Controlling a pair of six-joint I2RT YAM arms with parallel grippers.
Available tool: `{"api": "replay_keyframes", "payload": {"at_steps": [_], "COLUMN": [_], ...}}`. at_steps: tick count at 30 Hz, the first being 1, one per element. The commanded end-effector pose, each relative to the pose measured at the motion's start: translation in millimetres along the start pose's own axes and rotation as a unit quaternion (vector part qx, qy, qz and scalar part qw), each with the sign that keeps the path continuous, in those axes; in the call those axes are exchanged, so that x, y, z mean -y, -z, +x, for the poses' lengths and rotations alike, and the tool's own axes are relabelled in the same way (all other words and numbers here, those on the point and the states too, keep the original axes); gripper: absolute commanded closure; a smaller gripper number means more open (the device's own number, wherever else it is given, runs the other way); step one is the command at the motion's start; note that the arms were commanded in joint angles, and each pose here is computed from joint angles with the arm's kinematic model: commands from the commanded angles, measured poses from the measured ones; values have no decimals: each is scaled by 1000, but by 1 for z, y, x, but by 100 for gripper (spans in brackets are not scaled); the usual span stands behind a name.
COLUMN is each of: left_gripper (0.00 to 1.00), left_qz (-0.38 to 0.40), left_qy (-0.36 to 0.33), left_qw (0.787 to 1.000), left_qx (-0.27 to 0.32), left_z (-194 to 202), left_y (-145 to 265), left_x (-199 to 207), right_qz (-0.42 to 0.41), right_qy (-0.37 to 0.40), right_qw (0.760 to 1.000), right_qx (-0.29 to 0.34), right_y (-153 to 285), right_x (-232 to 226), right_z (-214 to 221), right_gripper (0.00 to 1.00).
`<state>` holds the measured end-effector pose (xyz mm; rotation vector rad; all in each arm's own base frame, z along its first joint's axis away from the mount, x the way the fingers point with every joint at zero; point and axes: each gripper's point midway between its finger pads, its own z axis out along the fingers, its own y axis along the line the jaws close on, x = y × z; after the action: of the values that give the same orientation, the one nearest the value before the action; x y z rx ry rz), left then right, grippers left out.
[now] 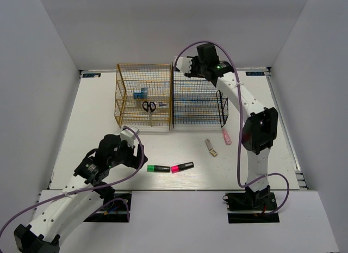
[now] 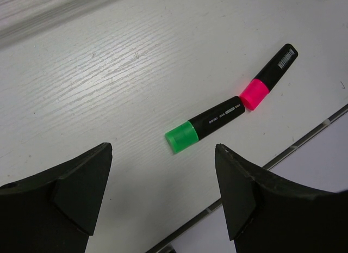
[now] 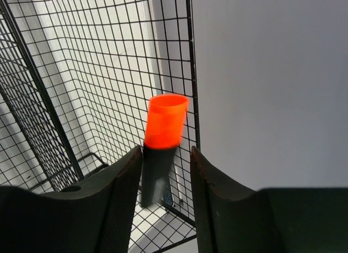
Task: Sort the stationery into containers
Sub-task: Place the pen in the storage box, then pick up the pen from the center of the board.
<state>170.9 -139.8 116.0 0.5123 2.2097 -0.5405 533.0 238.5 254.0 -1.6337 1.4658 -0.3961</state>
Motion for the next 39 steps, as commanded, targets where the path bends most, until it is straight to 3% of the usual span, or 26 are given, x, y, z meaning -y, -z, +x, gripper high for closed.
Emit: {"api": "replay_keyframes", "payload": {"at_steps": [1, 3, 6, 8, 9, 10, 11, 12, 13, 15, 16, 17, 18, 19, 20, 21, 22, 23, 25, 26, 27, 28, 29, 35, 39], "left_gripper": [14, 14, 14, 19, 38, 54, 71, 88, 100, 100, 100, 97, 86, 54, 37, 25, 19, 11, 8, 8, 8, 8, 8, 9, 9], "left_qz": [9, 11, 9, 10, 14, 15, 14, 14, 17, 20, 22, 24, 24, 24, 26, 26, 29, 31, 20, 16, 12, 12, 11, -5, -9], "left_qy": [-6, -6, -5, -5, -4, -4, -1, 1, 4, 7, 9, 10, 8, 9, 8, 6, 3, -4, -10, -10, -11, -11, -11, -10, -10], "left_qw": [1000, 1000, 1000, 1000, 1000, 1000, 1000, 1000, 1000, 1000, 1000, 999, 999, 999, 999, 999, 999, 999, 999, 999, 1000, 1000, 1000, 1000, 1000], "left_qx": [6, 5, 6, 7, 5, 3, 9, 6, 4, -5, -12, -21, -24, -29, -37, -40, -39, -40, -33, -29, -22, -24, -24, -22, -17], "left_z": [-3, -3, -3, -3, -2, -1, -4, -3, -3, 0, 1, 2, 2, 3, 4, 5, 5, 6, 5, 4, 3, 4, 5, 3, 2], "left_y": [0, 0, 0, 0, 0, -1, -1, -2, -3, -6, -7, -9, -9, -9, -11, -11, -10, -9, -8, -7, -6, -6, -6, -4, -2], "left_x": [3, 4, 3, 3, 4, 5, 5, 5, 6, 7, 7, 8, 8, 9, 9, 8, 10, 10, 6, 4, 3, 2, 2, -3, -4], "right_qz": [4, 8, 6, 6, -4, -10, -36, -59, -99, -183, -250, -293, -353, -404, -434, -490, -503, -529, -548, -533, -482, -456, -458, -394, -392], "right_qy": [-9, -14, -35, -54, -82, -100, -121, -174, -204, -256, -265, -273, -281, -261, -262, -270, -182, -158, -123, -81, -59, -30, -26, -60, -66], "right_qw": [1000, 1000, 999, 998, 996, 994, 991, 977, 968, 939, 909, 890, 867, 830, 810, 779, 767, 756, 759, 784, 826, 840, 853, 897, 903], "right_qx": [1, -2, 10, 16, 41, 50, 52, 108, 106, 137, 203, 216, 210, 281, 294, 283, 354, 351, 330, 307, 287, 293, 248, 193, 165], "right_y": [-1, 2, 12, 29, 35, 42, 50, 80, 89, 139, 166, 182, 198, 227, 239, 262, 267, 278, 267, 242, 214, 200, 188, 145, 134], "right_x": [4, 6, 7, 10, 7, 5, -9, -12, -35, -74, -99, -120, -159, -175, -190, -217, -248, -270, -325, -352, -349, -352, -371, -360, -370], "right_z": [4, 7, 1, -3, -14, -17, -20, -44, -45, -63, -89, -96, -91, -114, -119, -119, -118, -116, -95, -84, -79, -84, -68, -82, -87], "right_gripper": [55, 54, 43, 43, 46, 60, 100, 100, 100, 100, 100, 58, 42, 30, 24, 22, 22, 19, 19, 19, 19, 21, 21, 21, 21]}}
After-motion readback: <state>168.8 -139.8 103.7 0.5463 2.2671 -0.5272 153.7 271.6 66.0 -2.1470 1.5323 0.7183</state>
